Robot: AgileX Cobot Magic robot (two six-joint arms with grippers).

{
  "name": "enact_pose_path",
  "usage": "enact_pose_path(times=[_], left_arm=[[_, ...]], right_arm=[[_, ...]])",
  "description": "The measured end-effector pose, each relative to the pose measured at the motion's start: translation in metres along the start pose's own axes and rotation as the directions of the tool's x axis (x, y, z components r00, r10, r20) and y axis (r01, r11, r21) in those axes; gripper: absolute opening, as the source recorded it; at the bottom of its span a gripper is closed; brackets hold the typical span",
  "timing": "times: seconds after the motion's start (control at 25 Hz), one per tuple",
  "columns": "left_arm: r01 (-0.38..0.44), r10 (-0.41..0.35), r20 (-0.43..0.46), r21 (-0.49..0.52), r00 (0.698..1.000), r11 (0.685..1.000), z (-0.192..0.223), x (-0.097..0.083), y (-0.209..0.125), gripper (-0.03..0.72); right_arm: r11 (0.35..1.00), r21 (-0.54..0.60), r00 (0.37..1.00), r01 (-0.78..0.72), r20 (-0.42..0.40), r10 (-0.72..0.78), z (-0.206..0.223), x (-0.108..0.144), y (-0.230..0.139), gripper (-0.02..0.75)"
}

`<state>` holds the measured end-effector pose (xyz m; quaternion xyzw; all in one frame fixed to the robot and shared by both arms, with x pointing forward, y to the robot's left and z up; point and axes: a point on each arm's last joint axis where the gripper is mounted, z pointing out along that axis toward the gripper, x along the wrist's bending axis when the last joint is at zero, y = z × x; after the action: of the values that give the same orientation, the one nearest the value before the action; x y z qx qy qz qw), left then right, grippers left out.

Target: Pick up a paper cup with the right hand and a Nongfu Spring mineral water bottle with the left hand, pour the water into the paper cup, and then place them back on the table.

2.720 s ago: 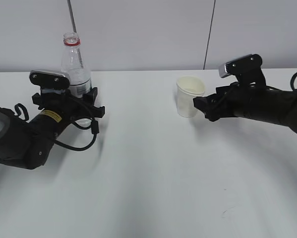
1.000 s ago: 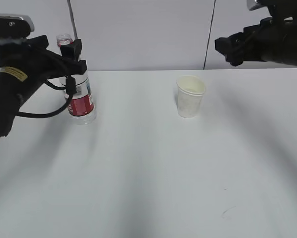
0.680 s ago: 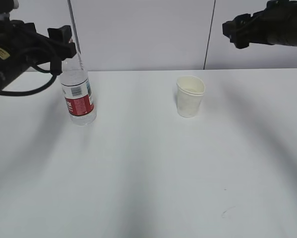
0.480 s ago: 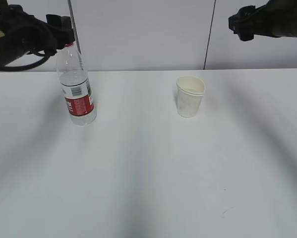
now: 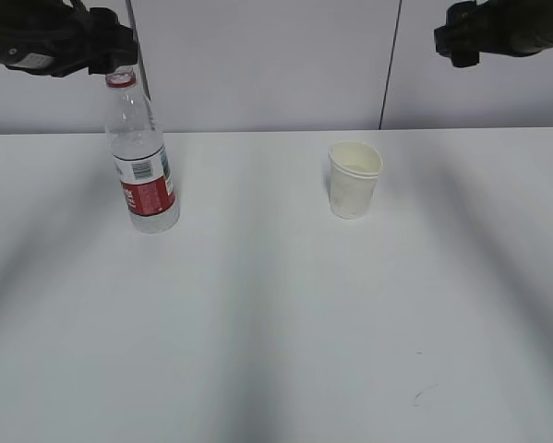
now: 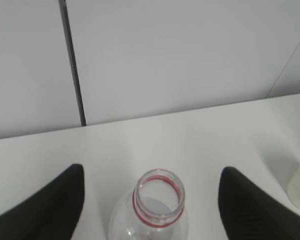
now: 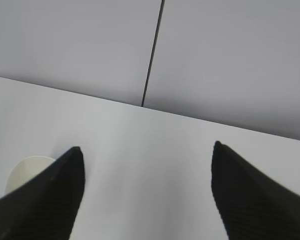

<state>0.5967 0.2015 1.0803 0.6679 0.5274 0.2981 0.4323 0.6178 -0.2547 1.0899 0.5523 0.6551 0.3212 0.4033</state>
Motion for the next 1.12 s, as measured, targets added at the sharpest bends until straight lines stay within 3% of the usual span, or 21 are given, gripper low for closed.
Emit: enact_pose_path(times=[0.32, 0.52, 0.72, 0.84, 1.0, 1.12], left_arm=[[0.008, -0.002, -0.029, 0.217, 1.0, 0.976, -0.016, 0.027, 0.017, 0.51], [0.0, 0.023, -0.06, 0.364, 0.998, 0.931, -0.028, 0.033, 0.021, 0.51], [0.02, 0.02, -0.07, 0.527, 0.997, 0.85, -0.038, 0.034, 0.012, 0.51], [0.044, 0.005, -0.074, 0.642, 0.997, 0.766, -0.041, 0.033, 0.0, 0.51], [0.089, -0.021, -0.101, 0.738, 0.995, 0.669, -0.043, 0.033, -0.011, 0.51], [0.111, -0.028, -0.122, 0.751, 0.992, 0.651, -0.042, 0.034, -0.014, 0.51]], right_arm=[[0.99, 0.103, 0.995, -0.093, 0.03, 0.09, -0.011, 0.007, 0.012, 0.589], [0.954, 0.267, 0.99, -0.138, 0.001, 0.142, -0.021, 0.01, 0.013, 0.589], [0.872, 0.468, 0.98, -0.145, -0.054, 0.192, -0.04, 0.015, 0.017, 0.589], [0.785, 0.604, 0.977, -0.136, -0.049, 0.207, -0.052, 0.016, 0.017, 0.589], [0.756, 0.638, 0.967, -0.146, -0.072, 0.246, -0.05, 0.021, 0.021, 0.589], [0.741, 0.654, 0.954, -0.155, -0.095, 0.283, -0.049, 0.026, 0.021, 0.589]])
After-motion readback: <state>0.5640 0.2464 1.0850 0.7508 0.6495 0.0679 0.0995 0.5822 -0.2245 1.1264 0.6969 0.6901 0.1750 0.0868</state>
